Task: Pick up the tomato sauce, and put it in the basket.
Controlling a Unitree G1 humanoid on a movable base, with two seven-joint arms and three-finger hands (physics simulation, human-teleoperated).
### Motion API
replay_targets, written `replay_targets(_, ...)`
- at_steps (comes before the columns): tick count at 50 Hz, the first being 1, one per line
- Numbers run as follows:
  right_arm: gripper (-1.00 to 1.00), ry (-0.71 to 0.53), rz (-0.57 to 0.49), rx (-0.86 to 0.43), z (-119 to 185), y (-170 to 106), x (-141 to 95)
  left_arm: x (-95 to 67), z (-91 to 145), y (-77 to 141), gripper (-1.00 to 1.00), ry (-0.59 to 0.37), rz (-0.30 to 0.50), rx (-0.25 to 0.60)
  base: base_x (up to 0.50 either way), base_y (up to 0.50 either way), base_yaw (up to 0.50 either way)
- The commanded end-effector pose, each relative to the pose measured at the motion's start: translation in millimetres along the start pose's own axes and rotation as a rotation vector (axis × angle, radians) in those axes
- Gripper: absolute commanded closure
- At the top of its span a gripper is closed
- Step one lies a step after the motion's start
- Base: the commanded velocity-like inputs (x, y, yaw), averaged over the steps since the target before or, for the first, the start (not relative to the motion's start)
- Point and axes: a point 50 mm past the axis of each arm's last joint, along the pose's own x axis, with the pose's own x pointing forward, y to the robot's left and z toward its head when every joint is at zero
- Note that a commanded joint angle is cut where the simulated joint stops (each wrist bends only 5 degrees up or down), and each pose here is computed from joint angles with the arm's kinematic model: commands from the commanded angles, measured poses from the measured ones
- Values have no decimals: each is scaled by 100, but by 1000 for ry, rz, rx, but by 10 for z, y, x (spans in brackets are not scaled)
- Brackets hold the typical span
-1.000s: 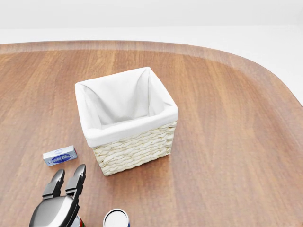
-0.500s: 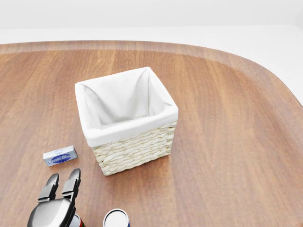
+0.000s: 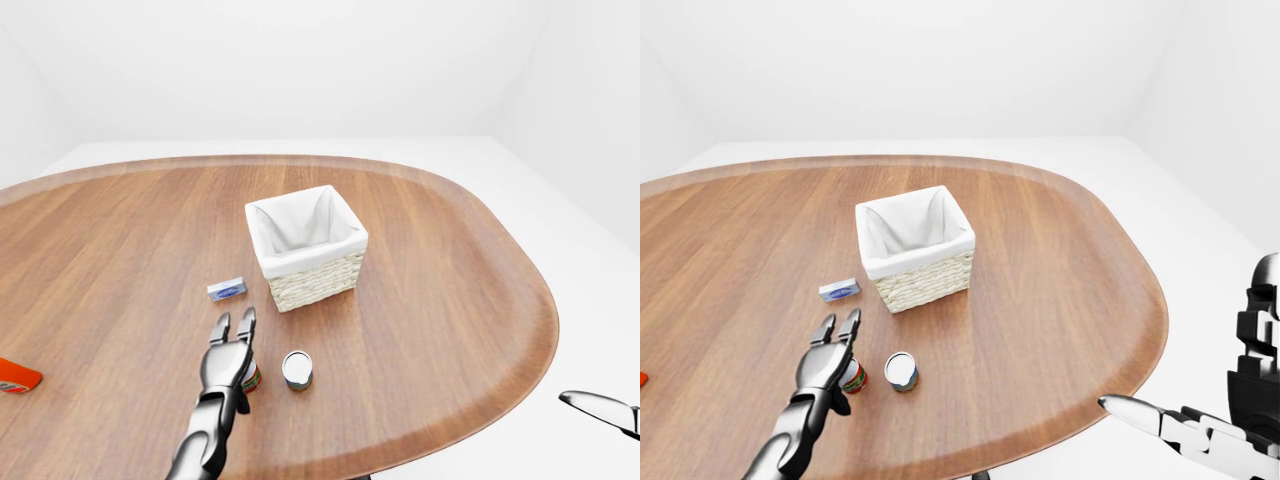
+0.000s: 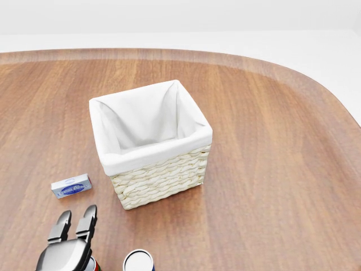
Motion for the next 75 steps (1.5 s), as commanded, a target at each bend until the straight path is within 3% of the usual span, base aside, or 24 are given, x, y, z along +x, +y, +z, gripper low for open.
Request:
replay_targets(1,-100,-3,-2,-1,14,-14,0,22,0,-67,-100,0,-15,9,0,0,0)
replay_targets(16,-100,-6,-3,-1,21,-18,-3,20,-10,-220,-100,-13,-75,27,0,0,0)
replay_targets(19,-100,-5,-4,0,19,-19,-11,5,-24,-330,-100,-20,-115,47,0,0,0)
replay_targets(28,-100,-4,-4,0,11,-15,-13,-11,-26,-357,-100,-25,-137,47,0,0,0)
replay_targets(29,-100,-4,-4,-1,12,-16,-12,-14,-18,-361,-45,-28,-142,38,0,0,0)
replay_targets(31,-100,-5,-5,0,16,-21,-15,-17,-8,-348,100,-34,-143,30,0,0,0)
replay_targets(61,-100,-4,-3,-1,13,-13,1,10,10,-293,100,-38,-106,28,0,0,0)
replay_targets(71,-100,-4,-3,-2,15,-16,8,116,102,367,100,-30,192,-127,0,0,0)
replay_targets(73,-100,-4,-3,-1,14,-16,5,130,92,525,100,-12,281,-140,0,0,0)
replay_targets(75,-100,-4,-4,-1,15,-20,3,122,94,581,100,-12,303,-155,0,0,0)
